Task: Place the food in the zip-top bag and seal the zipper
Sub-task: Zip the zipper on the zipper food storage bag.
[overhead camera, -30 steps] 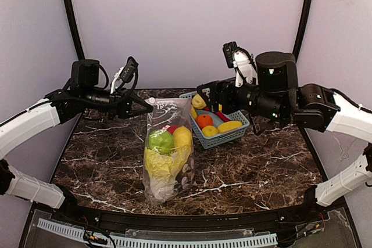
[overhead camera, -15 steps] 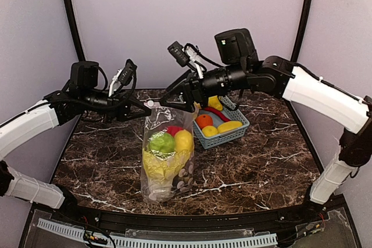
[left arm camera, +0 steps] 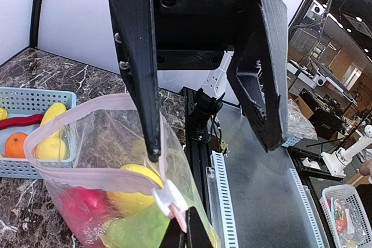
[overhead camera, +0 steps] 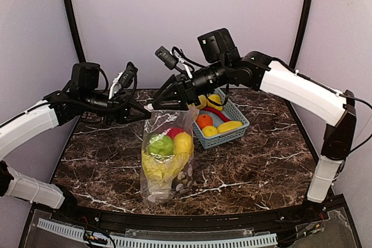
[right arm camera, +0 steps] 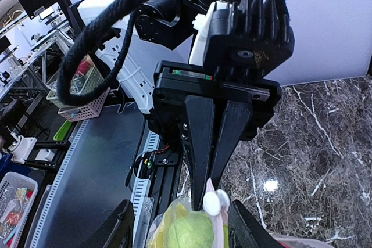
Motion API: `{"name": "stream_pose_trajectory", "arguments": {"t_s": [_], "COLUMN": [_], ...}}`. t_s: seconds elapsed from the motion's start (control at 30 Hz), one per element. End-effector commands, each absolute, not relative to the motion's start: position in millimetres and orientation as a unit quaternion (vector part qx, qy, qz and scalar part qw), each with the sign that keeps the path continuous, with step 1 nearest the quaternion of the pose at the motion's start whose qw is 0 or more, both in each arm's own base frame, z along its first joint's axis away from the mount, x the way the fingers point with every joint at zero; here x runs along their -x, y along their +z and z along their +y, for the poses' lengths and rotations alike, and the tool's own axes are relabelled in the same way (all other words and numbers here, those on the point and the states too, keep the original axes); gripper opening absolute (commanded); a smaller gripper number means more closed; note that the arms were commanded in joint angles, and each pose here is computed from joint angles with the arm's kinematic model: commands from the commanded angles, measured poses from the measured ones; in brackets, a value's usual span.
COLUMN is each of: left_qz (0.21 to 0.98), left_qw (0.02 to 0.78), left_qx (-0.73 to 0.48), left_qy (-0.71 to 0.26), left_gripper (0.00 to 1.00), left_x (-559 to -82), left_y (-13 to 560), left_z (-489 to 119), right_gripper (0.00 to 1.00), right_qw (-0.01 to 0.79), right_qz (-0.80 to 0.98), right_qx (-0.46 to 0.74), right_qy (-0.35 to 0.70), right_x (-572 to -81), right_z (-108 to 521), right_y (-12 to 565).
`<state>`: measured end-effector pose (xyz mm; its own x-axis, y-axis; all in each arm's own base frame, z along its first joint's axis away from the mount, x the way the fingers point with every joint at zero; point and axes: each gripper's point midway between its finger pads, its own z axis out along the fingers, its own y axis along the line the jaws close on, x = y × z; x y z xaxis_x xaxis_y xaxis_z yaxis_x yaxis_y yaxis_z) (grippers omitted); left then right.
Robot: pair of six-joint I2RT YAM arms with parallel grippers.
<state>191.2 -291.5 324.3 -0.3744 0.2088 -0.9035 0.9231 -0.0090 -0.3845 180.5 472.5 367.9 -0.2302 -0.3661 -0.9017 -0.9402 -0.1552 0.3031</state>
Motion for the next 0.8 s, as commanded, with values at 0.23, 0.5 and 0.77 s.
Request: {"name": "stream_pose_trajectory", "arguments": {"t_s": [0.23,0.5,0.77], "left_qz": [0.614,0.616,0.624], "left_qw": [0.299,0.304,0.334], "left_qx": [-0.467,-0.466,-0.469], "left_qy": [-0.562,-0.558,-0.529], "left_gripper": [0.01,0.01,0.01], "left_x": [-178,-178,-186], "left_y": [322,323,320], "left_z": [-294,-294,-292], "right_gripper": [0.49,0.38,0.06], "right_qw": [0.251,0.234,0.238], "right_qz": [0.564,0.573,0.58], "right_qx": [0.572,0.572,0.57], "right_qy": [0.54,0.538,0.532], "right_x": [-183,-185,-189], "right_z": [487,489,487], "right_y": [362,349,348]}}
